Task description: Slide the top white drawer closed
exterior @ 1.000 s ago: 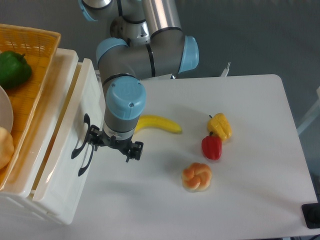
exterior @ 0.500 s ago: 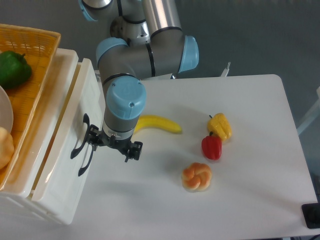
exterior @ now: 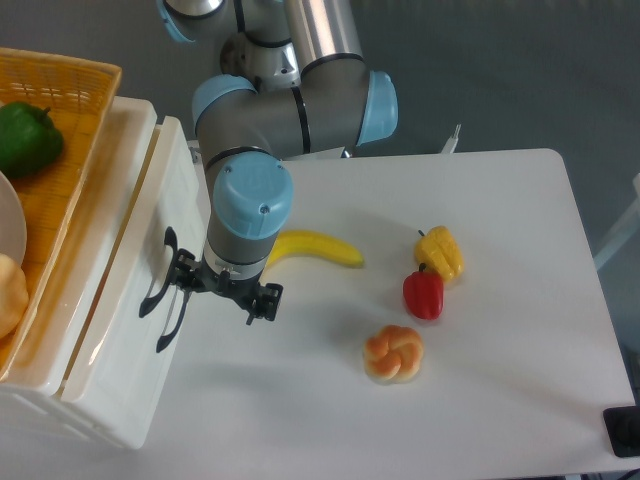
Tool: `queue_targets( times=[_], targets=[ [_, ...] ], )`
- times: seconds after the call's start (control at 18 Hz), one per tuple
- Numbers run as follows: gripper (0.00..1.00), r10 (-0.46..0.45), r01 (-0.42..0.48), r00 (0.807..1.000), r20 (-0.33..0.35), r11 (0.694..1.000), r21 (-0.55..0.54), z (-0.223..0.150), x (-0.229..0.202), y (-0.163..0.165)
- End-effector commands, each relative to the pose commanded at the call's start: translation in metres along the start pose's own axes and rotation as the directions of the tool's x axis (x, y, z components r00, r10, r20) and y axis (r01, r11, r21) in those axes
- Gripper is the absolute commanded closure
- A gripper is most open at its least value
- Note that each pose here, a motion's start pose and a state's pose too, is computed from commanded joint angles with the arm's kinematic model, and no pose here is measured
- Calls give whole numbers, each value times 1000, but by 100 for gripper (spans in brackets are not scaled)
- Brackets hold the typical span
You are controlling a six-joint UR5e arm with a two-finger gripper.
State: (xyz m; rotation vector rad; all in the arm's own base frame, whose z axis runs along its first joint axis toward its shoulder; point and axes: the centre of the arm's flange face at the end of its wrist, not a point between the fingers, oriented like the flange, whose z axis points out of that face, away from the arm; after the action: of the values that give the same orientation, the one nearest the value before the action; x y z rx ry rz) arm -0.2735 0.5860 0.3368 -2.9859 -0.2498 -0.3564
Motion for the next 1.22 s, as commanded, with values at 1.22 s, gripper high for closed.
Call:
queue_targets(
  times=[1.22],
  targets=[
    [0, -39, 38, 999, 28, 999, 37, -23, -35, 7]
  ],
)
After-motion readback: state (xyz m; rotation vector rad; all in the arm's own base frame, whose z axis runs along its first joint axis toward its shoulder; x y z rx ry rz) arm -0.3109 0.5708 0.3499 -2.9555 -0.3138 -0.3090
